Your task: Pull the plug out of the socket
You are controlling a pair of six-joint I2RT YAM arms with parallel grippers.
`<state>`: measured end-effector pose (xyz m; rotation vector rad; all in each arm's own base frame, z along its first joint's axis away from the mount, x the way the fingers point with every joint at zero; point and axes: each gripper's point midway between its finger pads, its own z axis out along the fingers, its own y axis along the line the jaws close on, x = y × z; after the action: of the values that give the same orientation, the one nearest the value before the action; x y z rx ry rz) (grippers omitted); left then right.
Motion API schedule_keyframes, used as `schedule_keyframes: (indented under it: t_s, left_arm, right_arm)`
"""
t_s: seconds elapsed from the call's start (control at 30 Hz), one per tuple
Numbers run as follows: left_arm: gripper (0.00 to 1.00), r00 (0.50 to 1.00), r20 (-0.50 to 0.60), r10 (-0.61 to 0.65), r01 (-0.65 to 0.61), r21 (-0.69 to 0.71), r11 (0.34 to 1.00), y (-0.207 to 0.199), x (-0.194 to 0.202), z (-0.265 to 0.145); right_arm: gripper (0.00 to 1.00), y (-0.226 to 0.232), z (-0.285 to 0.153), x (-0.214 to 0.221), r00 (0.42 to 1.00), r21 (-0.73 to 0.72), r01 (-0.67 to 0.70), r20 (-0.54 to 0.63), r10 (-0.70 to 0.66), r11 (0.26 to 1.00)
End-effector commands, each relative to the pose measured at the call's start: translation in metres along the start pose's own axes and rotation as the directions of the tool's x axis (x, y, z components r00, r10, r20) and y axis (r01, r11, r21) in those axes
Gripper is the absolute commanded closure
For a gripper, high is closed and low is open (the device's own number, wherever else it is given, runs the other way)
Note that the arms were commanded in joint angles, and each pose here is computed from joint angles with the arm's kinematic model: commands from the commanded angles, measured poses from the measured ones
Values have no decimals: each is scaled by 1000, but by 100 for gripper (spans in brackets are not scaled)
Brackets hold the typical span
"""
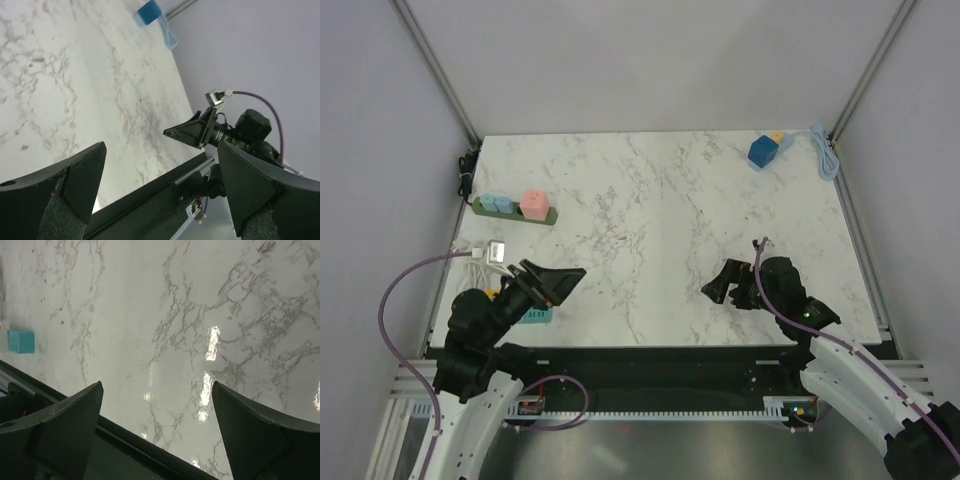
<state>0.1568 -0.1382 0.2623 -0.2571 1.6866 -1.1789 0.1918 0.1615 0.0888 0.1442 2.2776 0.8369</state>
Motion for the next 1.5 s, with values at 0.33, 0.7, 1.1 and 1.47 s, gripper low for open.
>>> schedule_keyframes:
  t_s: [0.33,0.7,1.1,1.47]
  left_arm:
    - [0,986,-166,-6,-49,-326,944,40,22,-41]
    - [5,991,-121,52,-104,-475,874,44,-3,-68]
    - [8,992,-109,61,-118,-664,739,45,-33,-95]
    - [8,999,-40,-22,-7,-618,786,21,-33,-102]
  right_arm:
    - [2,60,21,-26,994,-286,108,47,-99,952]
    - [2,180,80,5,909,-507,402,122,-399,763]
    - [2,287,182,130,595,-637,701,277,-754,320]
    - [2,311,231,194,415,-640,755,297,-860,144]
